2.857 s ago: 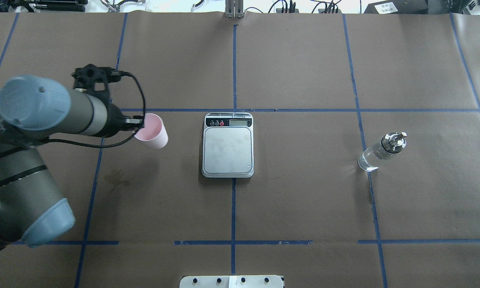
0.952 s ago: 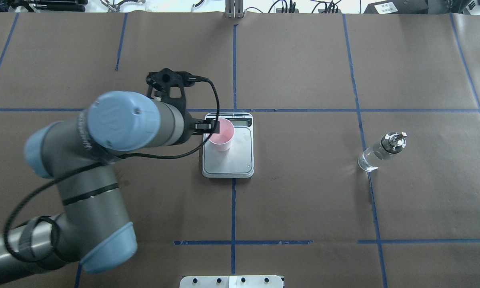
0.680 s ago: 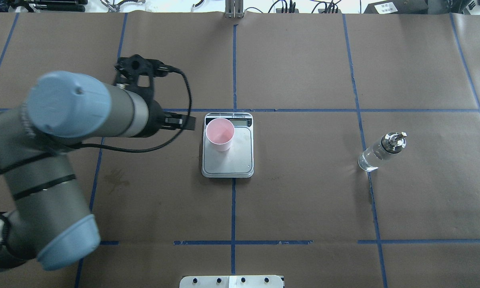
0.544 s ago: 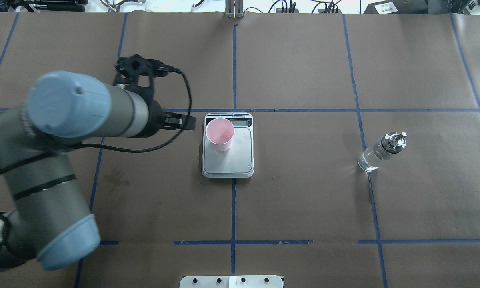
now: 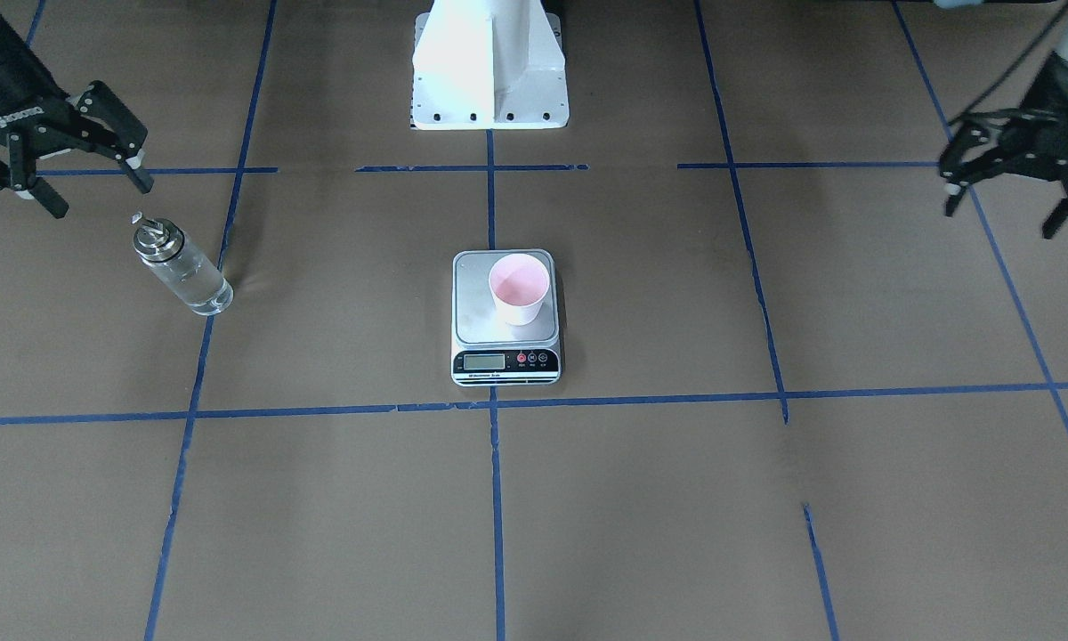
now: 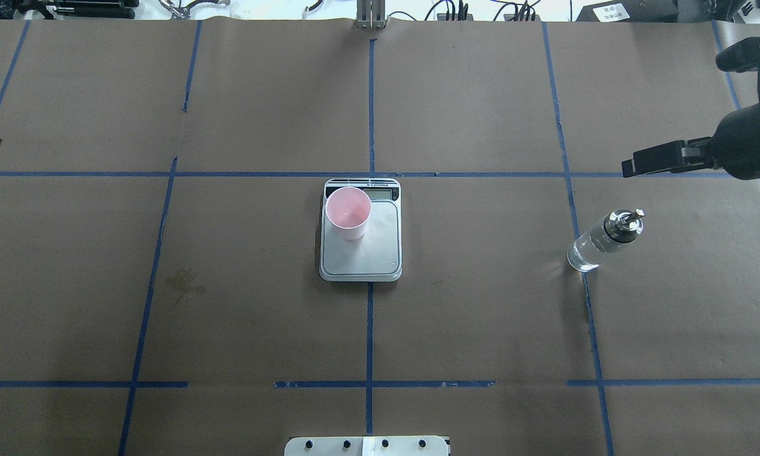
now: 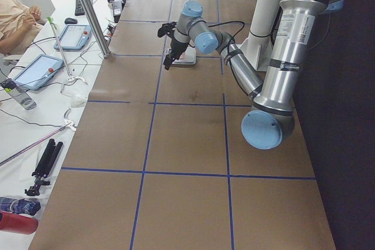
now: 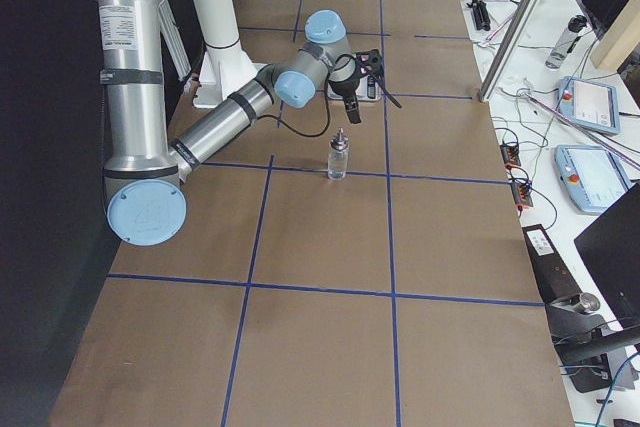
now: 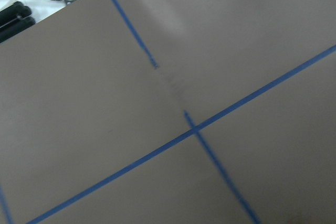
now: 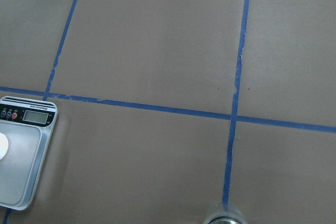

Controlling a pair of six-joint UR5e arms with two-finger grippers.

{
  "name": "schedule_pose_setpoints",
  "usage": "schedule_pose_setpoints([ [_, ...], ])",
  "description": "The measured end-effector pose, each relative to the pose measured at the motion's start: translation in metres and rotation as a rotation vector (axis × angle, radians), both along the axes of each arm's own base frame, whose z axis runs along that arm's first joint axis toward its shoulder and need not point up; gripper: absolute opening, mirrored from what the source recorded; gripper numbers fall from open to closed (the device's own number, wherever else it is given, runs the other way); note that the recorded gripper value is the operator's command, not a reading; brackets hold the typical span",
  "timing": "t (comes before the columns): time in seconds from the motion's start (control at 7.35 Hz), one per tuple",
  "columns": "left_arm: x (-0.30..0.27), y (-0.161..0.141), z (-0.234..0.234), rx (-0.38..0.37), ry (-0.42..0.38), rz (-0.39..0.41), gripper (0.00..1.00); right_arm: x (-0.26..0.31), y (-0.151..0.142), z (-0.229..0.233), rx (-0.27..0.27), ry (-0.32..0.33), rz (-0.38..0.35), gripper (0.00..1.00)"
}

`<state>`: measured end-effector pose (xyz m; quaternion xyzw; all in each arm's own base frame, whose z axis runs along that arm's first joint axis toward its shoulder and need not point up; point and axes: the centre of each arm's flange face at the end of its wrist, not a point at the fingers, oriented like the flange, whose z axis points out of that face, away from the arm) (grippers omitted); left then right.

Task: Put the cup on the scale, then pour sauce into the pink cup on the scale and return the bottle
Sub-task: 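Lower the right gripper to the glass sauce bottle and grasp it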

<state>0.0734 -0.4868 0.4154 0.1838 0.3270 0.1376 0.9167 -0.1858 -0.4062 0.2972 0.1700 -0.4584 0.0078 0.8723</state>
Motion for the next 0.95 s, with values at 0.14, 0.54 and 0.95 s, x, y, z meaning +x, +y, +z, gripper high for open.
schedule_pose_setpoints([
  [0.14,-0.035,-0.010,0.072,-0.107,-0.002,-0.012,1.00,-0.017,0.017,-0.014,-0.014,0.012,0.045,1.00],
  [0.54,-0.079,0.006,0.186,-0.223,-0.012,-0.025,1.00,-0.028,0.068,0.010,0.064,0.044,0.138,1.00],
  [0.95,-0.130,0.037,0.224,-0.311,0.044,-0.100,1.00,-0.014,0.088,0.037,0.116,0.045,0.172,1.00],
])
